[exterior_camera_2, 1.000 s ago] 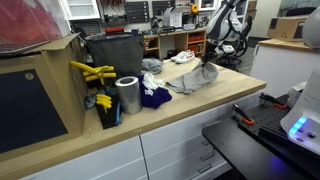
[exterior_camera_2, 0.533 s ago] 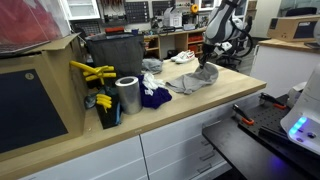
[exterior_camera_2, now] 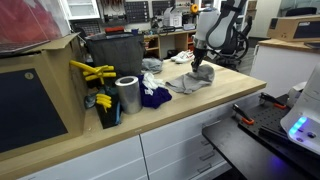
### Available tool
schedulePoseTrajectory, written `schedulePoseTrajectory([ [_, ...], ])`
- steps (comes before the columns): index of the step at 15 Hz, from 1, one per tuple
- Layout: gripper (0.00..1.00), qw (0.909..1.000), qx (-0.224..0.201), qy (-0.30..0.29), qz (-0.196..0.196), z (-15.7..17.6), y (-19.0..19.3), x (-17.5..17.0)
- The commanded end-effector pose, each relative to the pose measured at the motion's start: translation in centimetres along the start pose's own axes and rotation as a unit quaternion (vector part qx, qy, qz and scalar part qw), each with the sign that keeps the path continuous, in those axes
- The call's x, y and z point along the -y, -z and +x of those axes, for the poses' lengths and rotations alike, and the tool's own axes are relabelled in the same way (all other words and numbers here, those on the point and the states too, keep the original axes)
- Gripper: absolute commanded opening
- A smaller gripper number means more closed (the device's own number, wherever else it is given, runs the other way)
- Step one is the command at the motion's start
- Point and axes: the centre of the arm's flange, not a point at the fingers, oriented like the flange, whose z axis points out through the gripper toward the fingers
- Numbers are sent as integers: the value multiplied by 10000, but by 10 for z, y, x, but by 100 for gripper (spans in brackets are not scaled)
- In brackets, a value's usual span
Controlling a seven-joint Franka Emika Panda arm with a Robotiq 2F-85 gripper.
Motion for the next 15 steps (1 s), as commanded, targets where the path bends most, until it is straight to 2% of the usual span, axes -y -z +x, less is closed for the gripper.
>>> schedulePoseTrajectory([
  [1,1,9998,-144,70,-143,11,-2,31],
  [8,1,9993,-301,79,-209,31,-5,74],
  [15,1,9970,-500,-222,-543,46,-9,106],
])
